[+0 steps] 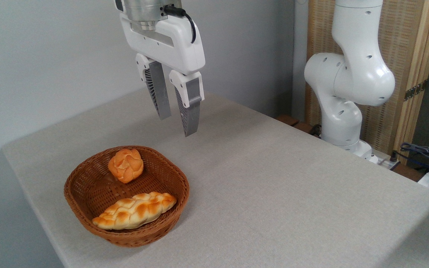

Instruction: Put bread into the basket

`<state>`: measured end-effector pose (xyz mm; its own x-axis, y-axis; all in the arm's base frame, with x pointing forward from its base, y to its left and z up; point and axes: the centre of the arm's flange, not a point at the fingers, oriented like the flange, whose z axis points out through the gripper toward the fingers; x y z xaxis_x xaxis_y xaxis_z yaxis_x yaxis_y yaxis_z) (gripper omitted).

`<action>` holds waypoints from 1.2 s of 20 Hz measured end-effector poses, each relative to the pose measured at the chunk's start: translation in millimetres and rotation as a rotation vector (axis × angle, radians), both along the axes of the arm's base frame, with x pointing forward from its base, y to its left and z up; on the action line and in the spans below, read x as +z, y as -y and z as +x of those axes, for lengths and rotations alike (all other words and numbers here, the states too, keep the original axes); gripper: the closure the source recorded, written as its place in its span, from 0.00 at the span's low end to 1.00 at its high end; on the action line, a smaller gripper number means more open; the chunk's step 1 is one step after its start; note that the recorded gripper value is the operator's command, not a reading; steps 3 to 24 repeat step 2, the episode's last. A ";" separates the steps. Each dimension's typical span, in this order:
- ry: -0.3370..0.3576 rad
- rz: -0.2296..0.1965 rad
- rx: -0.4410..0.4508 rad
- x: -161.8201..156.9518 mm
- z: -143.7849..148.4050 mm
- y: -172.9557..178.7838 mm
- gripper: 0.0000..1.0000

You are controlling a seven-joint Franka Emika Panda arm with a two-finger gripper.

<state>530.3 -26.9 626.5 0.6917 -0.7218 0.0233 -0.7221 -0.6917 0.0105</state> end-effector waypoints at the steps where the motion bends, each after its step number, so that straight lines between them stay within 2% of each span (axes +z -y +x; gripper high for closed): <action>1: 0.000 0.002 -0.002 -0.3 0.1 0.6 0.00; 24: -0.001 0.003 -0.002 -0.6 0.3 0.6 0.00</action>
